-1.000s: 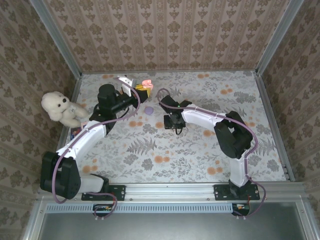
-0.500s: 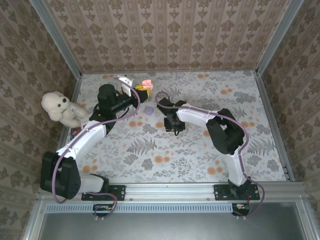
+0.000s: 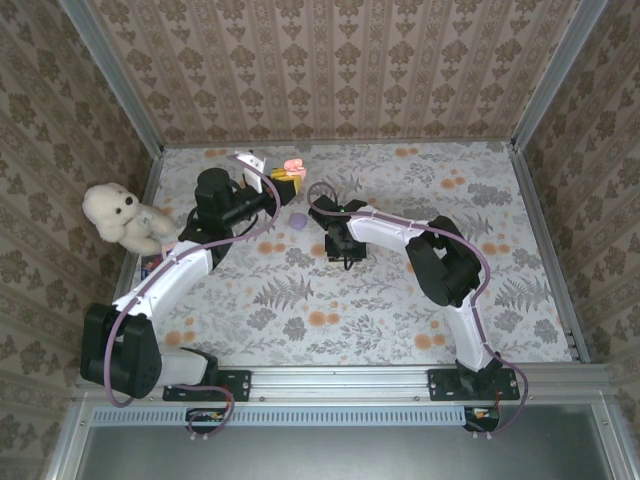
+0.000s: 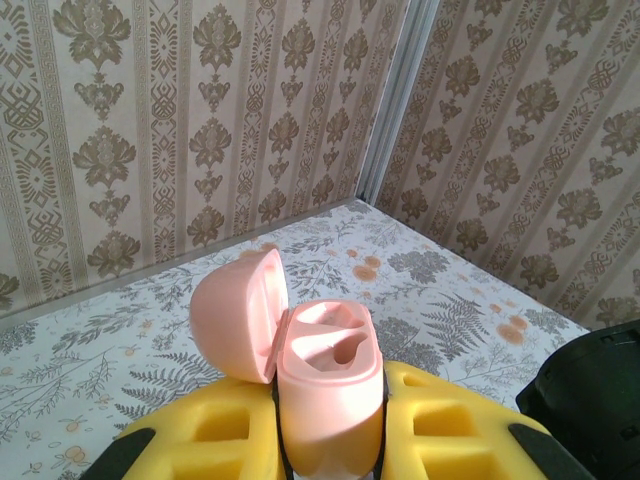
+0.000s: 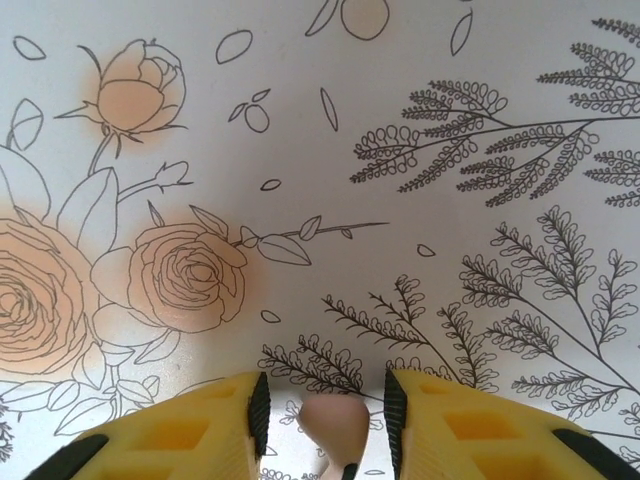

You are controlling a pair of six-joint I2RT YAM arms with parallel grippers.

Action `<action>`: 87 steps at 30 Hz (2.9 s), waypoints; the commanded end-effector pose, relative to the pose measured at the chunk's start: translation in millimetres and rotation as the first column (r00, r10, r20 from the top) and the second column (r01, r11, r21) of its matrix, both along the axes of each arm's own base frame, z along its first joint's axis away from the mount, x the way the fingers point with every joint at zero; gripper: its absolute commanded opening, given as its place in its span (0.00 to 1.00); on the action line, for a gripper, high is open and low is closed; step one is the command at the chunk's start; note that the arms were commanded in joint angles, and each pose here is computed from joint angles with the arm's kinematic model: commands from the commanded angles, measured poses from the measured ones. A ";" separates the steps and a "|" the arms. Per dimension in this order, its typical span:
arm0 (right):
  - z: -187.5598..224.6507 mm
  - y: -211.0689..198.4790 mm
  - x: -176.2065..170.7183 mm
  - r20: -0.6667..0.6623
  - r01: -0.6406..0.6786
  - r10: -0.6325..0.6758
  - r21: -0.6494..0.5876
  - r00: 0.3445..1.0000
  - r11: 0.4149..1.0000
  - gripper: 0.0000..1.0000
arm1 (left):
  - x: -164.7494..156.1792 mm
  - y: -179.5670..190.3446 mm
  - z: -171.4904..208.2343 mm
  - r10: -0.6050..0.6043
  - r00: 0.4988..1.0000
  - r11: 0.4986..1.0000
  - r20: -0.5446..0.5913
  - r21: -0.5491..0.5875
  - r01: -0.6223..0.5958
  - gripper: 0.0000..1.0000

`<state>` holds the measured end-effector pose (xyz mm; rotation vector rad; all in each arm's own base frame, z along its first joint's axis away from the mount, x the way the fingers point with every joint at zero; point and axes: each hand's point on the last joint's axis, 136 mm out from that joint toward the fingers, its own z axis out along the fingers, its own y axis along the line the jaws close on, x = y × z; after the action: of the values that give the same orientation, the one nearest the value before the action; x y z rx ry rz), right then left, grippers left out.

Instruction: Insert the wireless bluetooth earbuds into the charging case

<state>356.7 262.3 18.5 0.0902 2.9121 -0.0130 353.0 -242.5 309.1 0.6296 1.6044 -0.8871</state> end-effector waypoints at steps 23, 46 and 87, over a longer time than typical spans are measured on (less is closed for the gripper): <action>-6.6 -9.0 -18.1 -0.038 0.168 -0.171 -0.053 0.985 0.984 0.34 | -2.6 -4.7 14.6 -0.020 0.999 0.999 0.045 -0.040 0.022 0.00; -7.1 1.6 -14.0 -0.010 0.118 -0.118 -0.003 0.993 0.993 0.20 | -1.6 -4.6 12.5 -0.019 0.999 0.999 0.037 -0.037 0.020 0.00; 363.9 -69.4 -4.4 0.832 -0.162 -0.175 0.300 0.527 0.940 0.18 | -69.5 -62.8 39.2 -0.315 0.875 0.949 0.367 0.118 0.292 0.00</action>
<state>353.8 200.4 345.8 0.1475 1.9801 0.4258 291.7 -302.0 342.0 0.9950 1.3182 -0.9415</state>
